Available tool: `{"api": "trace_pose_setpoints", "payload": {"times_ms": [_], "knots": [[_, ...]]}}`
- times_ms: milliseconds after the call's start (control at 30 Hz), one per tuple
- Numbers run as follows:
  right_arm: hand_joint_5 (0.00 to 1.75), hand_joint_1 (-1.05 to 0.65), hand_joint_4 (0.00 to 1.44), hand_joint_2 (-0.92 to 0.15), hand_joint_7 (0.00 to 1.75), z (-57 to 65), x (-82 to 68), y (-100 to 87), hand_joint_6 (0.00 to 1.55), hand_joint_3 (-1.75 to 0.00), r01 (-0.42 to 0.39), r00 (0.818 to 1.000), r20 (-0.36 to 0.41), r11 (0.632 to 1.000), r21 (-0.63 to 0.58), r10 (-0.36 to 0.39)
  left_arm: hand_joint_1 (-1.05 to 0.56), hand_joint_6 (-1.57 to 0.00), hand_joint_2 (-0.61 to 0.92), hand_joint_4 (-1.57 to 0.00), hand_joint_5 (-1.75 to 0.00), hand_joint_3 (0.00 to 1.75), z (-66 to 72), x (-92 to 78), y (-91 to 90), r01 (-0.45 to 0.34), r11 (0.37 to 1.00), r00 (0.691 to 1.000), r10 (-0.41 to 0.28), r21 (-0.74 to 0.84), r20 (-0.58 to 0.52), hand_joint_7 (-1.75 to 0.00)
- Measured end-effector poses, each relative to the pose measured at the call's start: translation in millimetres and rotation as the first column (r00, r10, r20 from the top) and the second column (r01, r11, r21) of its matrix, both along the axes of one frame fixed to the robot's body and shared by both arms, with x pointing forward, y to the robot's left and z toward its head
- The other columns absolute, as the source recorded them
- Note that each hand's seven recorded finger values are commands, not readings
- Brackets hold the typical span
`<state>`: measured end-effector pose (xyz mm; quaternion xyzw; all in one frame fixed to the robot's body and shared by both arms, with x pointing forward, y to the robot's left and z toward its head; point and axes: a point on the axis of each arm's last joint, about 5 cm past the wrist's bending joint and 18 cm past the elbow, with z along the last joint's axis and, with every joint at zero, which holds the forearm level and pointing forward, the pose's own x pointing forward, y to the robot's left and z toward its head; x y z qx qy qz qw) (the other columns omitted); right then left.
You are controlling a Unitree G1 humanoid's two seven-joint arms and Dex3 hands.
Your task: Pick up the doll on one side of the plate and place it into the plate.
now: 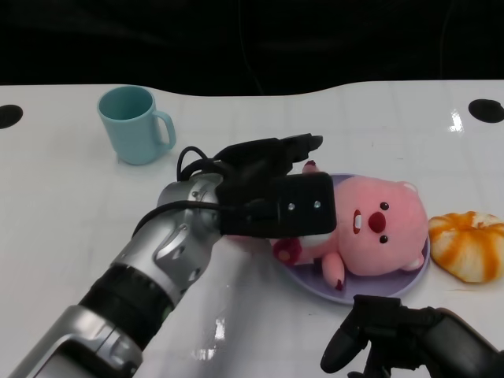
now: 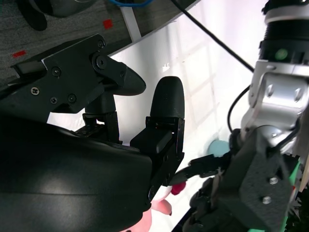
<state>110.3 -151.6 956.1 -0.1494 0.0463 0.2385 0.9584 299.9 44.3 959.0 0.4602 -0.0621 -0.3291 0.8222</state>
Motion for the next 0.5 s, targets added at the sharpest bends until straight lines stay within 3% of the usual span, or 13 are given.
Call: {"api": "trace_pose_setpoints", "payload": {"times_ms": [100,133,233,333,367,500], "knots": [[1.54,-0.08,0.63,-0.63,1.22,-2.8,1.5,-0.4,0.59,-0.93,0.004,1.000,-0.014,1.000,-0.003,-0.004,-0.82,-0.12,0.92,-0.06,-0.16,0.32,7.3,-2.4,7.4,0.010,0.999,1.000,-0.010,-0.049,0.011,-0.04],[1.54,-0.08,0.63,-0.64,1.22,-3.3,2.1,-0.4,0.59,-0.93,0.004,1.000,-0.015,1.000,-0.003,-0.004,-0.80,-0.14,0.92,-0.03,-0.29,0.32,10.6,-3.3,10.7,0.012,0.998,1.000,-0.010,-0.067,0.024,-0.05],[1.54,-0.08,0.63,-0.64,1.21,-3.6,3.1,-0.3,0.59,-0.91,0.003,1.000,-0.013,1.000,-0.003,-0.003,-0.77,-0.18,0.92,0.00,-0.45,0.31,17.5,-7.1,20.3,0.018,0.992,0.999,-0.013,-0.129,0.043,-0.08],[1.53,-0.09,0.64,-0.65,1.21,-3.3,3.6,-0.4,0.60,-0.90,-0.001,1.000,0.003,1.000,-0.003,0.001,-0.74,-0.23,0.92,0.00,-0.58,0.31,17.9,-15.2,34.6,0.006,0.980,0.999,0.004,-0.201,0.051,-0.10],[1.53,-0.09,0.64,-0.65,1.20,-3.3,3.8,-0.4,0.60,-0.89,-0.004,1.000,0.005,1.000,-0.002,0.004,-0.71,-0.27,0.92,0.00,-0.71,0.29,17.1,-17.8,39.2,-0.001,0.974,0.999,0.012,-0.226,0.050,-0.12],[1.54,-0.09,0.64,-0.66,1.20,-3.0,3.8,-1.0,0.60,-0.88,-0.005,1.000,0.009,1.000,-0.002,0.005,-0.64,-0.35,0.92,-0.02,-0.95,0.24,11.5,-33.1,59.0,-0.024,0.928,0.999,0.037,-0.371,0.026,-0.16]]}}
